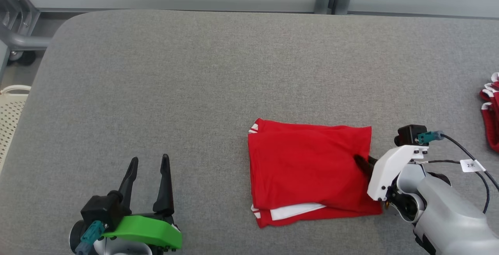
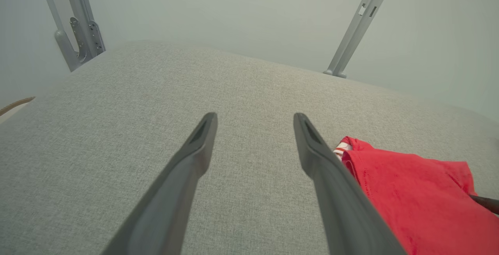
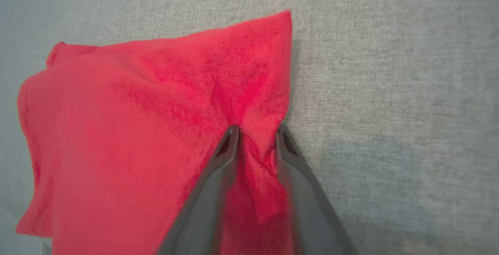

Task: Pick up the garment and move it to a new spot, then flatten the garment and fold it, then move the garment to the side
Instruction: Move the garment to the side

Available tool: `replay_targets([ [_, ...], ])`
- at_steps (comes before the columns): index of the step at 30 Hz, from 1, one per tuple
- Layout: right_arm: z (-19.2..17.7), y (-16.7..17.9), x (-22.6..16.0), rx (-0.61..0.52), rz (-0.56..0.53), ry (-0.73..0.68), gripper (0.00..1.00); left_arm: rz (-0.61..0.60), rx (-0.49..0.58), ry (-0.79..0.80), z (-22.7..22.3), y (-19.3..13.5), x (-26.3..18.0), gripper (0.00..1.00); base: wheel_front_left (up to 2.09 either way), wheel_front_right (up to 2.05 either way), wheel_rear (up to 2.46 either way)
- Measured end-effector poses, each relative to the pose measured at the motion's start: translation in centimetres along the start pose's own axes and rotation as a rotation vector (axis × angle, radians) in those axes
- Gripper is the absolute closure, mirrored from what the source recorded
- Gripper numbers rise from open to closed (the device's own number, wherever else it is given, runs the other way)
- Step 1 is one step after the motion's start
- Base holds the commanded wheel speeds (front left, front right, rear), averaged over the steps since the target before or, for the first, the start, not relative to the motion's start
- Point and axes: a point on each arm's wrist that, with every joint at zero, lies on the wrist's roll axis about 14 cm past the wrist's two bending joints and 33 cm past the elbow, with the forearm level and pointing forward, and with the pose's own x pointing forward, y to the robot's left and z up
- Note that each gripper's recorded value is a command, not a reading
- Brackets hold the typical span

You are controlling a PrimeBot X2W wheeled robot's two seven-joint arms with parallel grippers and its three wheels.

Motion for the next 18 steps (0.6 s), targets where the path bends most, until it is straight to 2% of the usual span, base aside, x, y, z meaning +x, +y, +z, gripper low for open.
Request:
replay_targets([
  [7,2.4,-0.6,-0.6,-0.041,-0.008,-0.09,1.0,-0.031,0.001,0.005,-0.2,-1.0,0.6,0.0,0.0,0.0,0.0],
  [18,6.0,-6.3,-5.0,-0.069,-0.148,-0.222,1.0,-0.187,0.012,0.019,-0.9,-5.7,2.3,0.0,0.0,0.0,0.0],
])
